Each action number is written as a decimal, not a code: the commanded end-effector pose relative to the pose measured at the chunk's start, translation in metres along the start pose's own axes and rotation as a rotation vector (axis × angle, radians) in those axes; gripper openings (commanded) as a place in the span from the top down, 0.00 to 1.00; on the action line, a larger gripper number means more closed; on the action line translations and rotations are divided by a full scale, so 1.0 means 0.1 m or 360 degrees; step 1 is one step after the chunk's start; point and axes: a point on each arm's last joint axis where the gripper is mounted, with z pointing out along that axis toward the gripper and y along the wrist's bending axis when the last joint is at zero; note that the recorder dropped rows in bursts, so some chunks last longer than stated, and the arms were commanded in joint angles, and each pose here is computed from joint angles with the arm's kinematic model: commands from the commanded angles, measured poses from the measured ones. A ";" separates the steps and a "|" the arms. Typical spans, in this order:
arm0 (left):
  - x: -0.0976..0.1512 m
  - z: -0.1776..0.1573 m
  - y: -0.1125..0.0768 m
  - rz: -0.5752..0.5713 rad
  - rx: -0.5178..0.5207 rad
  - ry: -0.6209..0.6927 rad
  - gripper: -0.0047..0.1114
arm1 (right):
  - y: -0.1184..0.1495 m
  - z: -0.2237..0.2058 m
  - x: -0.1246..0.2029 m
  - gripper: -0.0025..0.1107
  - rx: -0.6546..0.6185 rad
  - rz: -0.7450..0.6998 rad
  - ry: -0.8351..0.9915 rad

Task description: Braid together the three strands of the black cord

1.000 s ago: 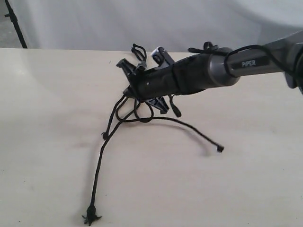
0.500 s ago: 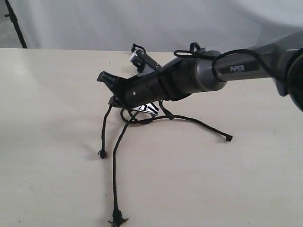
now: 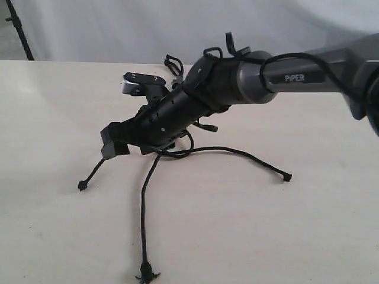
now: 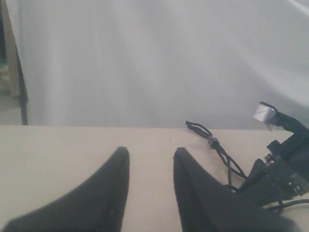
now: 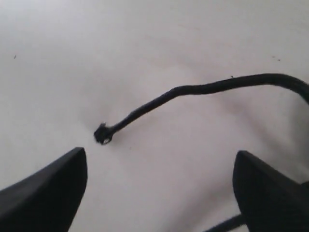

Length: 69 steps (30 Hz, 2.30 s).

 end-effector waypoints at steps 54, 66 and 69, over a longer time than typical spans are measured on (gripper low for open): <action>-0.41 1.69 -0.03 -0.0204 -0.0232 0.1172 0.69 | -0.11 -2.04 1.07 0.98 0.0802 -0.0285 -0.0938; 0.54 2.58 -0.83 0.0008 0.0223 0.1745 0.69 | -0.12 -2.02 1.10 0.98 0.0801 -0.0273 -0.0924; 0.58 2.69 -0.91 0.0159 0.0294 0.1731 0.69 | -0.12 -2.02 1.10 0.98 0.0804 -0.0280 -0.0922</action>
